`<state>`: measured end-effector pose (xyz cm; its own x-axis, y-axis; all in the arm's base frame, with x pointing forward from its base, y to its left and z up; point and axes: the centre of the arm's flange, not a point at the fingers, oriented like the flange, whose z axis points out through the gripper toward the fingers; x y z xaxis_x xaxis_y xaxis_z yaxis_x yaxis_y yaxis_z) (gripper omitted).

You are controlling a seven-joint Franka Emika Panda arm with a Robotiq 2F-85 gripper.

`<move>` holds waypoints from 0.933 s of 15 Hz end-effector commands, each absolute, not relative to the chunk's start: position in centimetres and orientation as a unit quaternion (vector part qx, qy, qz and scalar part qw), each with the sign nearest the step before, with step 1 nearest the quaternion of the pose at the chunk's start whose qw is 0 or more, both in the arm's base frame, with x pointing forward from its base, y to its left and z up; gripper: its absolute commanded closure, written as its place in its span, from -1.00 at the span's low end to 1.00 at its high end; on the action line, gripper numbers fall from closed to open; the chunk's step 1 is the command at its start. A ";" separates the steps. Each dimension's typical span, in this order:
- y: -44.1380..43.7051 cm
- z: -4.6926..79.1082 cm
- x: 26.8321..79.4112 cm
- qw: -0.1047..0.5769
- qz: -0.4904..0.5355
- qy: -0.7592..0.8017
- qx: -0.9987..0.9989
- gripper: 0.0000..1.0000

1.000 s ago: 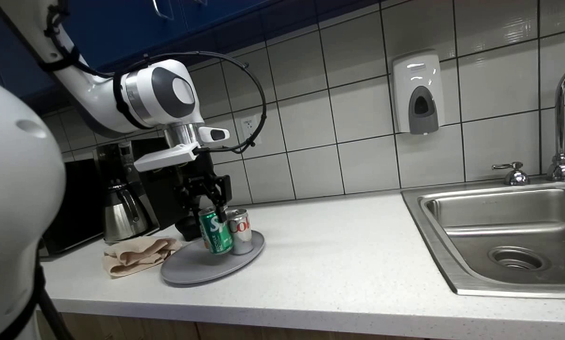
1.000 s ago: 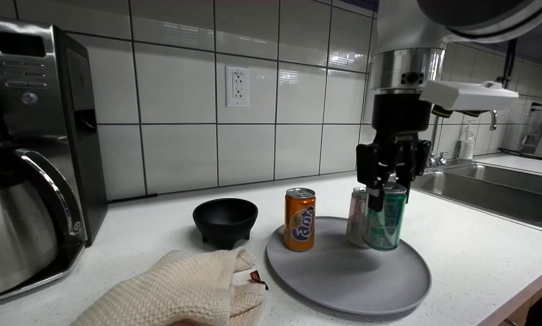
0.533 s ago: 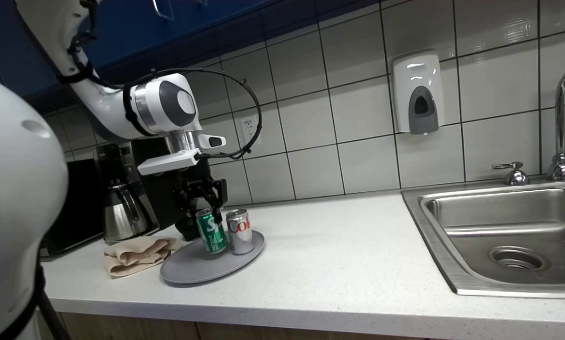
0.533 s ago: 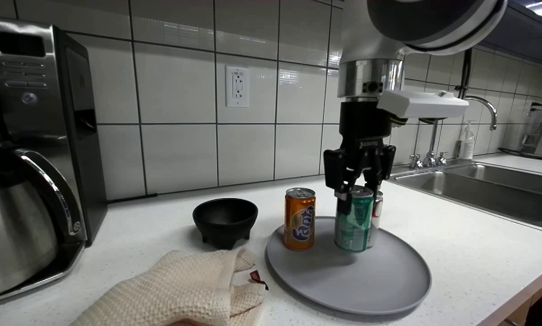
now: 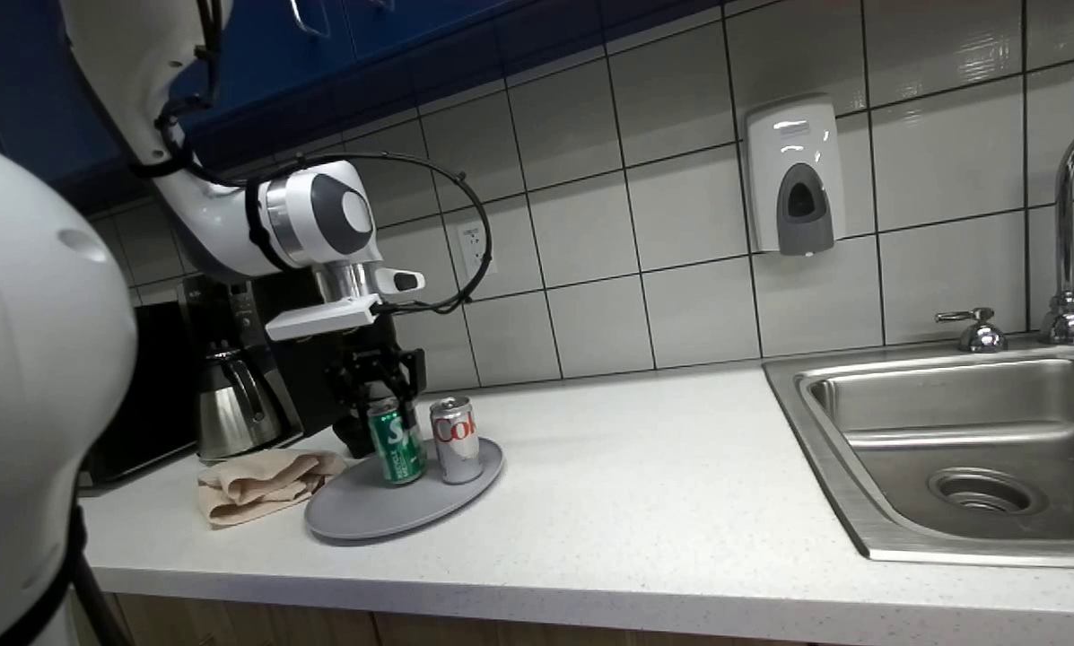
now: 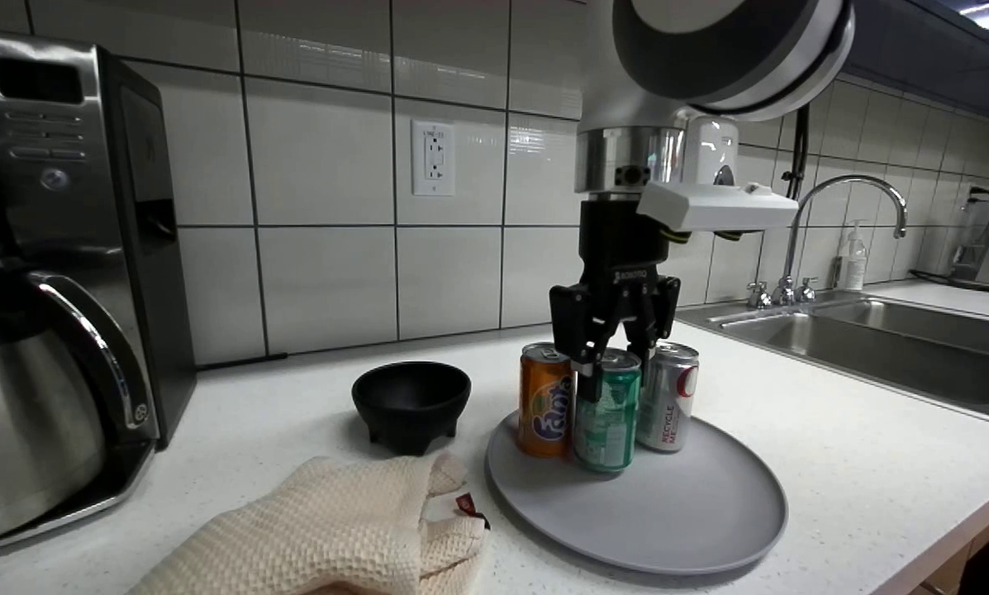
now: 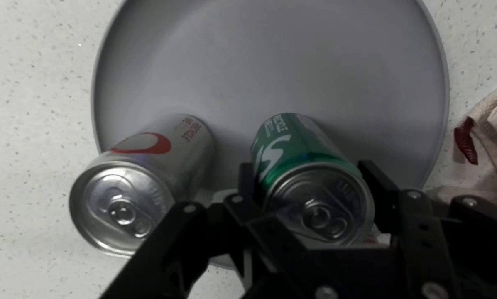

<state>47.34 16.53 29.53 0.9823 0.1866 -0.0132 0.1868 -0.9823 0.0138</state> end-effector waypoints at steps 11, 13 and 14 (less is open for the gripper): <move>17.1 30.3 47.3 0.006 -0.012 0.103 0.995 -0.98; 17.1 30.7 47.2 0.007 -0.008 0.102 0.995 -1.00; 17.1 30.9 47.1 0.007 -0.006 0.102 0.995 -1.00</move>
